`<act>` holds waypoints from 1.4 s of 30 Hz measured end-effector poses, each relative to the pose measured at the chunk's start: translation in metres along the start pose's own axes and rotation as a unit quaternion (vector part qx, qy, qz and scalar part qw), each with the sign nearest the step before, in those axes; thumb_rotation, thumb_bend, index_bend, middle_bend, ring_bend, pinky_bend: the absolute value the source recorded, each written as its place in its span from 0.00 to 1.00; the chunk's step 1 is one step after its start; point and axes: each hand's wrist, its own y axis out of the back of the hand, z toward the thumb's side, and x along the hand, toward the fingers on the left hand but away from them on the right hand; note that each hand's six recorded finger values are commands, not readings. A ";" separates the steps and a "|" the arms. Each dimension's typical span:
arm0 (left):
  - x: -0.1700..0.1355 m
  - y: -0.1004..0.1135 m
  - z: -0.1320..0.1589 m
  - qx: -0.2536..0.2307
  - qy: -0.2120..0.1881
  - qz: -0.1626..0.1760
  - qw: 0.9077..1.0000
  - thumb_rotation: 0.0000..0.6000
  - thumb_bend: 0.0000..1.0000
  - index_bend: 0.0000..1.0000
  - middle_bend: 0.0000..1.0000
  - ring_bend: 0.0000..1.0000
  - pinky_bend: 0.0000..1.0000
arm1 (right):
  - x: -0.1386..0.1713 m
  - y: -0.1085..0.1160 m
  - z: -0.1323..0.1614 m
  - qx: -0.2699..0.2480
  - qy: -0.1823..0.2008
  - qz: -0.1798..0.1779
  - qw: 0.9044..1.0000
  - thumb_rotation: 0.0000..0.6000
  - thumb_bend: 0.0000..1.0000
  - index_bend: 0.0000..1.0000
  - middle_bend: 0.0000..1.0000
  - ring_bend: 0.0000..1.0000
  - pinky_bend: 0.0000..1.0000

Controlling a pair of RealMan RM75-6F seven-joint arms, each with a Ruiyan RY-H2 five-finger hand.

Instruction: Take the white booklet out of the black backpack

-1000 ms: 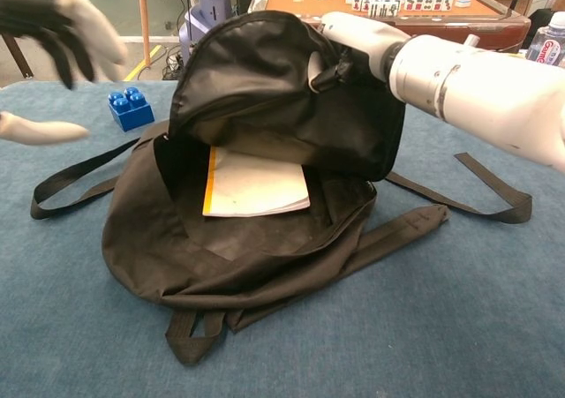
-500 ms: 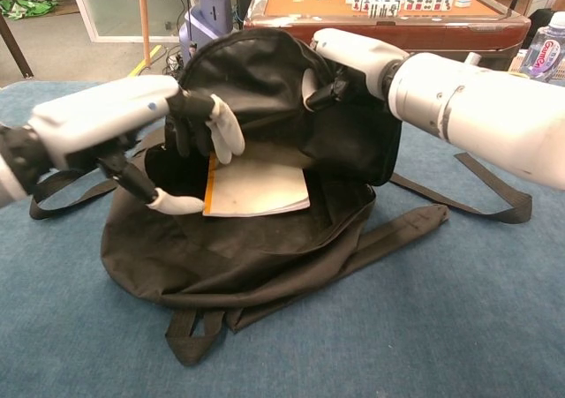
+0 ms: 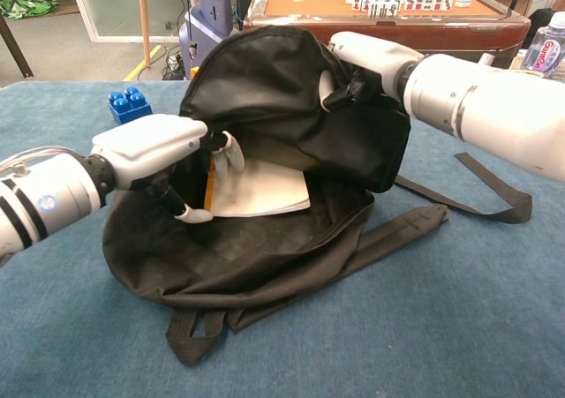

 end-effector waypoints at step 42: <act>0.021 -0.029 -0.015 0.063 0.048 -0.016 0.997 1.00 0.21 0.38 0.42 0.38 0.43 | -0.060 0.005 -0.005 -0.087 -0.084 0.029 0.992 1.00 0.85 0.61 0.42 0.26 0.32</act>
